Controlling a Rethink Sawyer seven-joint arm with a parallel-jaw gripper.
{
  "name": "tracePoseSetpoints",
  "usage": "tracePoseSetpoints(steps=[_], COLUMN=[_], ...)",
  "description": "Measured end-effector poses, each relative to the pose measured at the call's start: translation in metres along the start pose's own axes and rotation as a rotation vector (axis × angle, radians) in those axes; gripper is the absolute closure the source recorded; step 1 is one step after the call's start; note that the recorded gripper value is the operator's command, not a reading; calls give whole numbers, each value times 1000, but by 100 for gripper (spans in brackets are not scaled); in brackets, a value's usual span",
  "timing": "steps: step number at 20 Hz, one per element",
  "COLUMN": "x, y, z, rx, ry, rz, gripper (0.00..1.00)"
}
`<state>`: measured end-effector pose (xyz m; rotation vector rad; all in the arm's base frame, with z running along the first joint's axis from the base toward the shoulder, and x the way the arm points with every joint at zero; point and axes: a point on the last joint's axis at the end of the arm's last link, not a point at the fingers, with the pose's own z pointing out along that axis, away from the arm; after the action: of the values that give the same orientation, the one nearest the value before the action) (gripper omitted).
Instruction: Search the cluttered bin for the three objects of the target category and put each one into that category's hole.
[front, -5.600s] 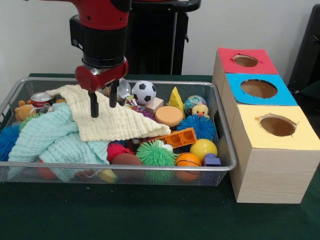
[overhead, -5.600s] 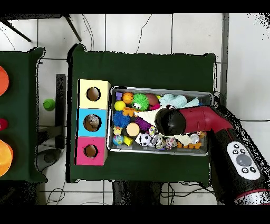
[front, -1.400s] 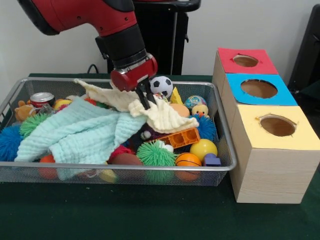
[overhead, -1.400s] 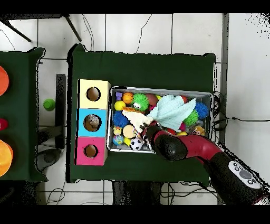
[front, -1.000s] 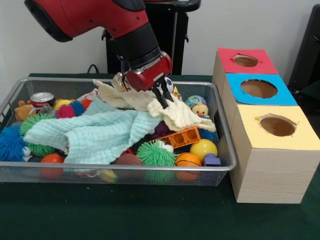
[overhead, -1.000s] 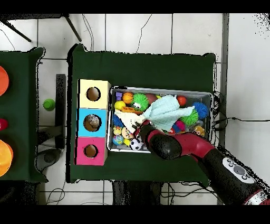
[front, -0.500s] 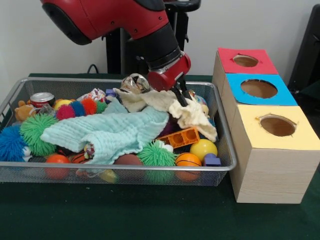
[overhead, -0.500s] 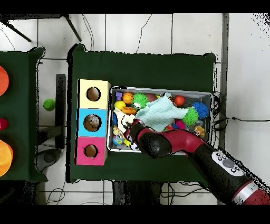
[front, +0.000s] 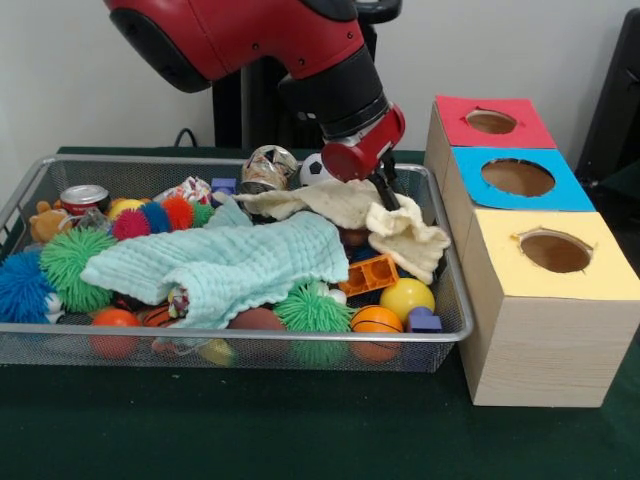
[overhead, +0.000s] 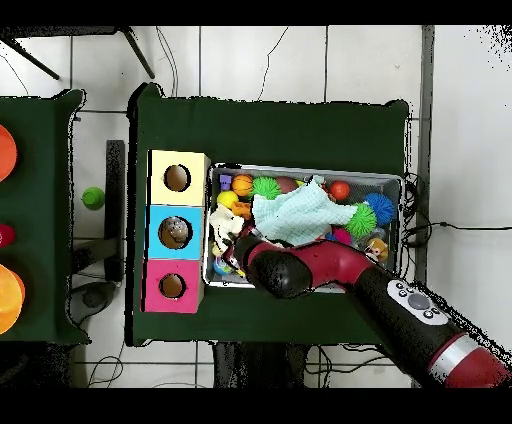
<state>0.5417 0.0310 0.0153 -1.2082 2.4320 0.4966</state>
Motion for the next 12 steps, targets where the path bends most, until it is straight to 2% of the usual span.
tracePoseSetpoints(steps=[1,12], x=[-2,-5], y=[3,10], z=[1,4], rx=[-8,-35], ry=[7,31], rz=[-7,-22], gripper=[0,0])
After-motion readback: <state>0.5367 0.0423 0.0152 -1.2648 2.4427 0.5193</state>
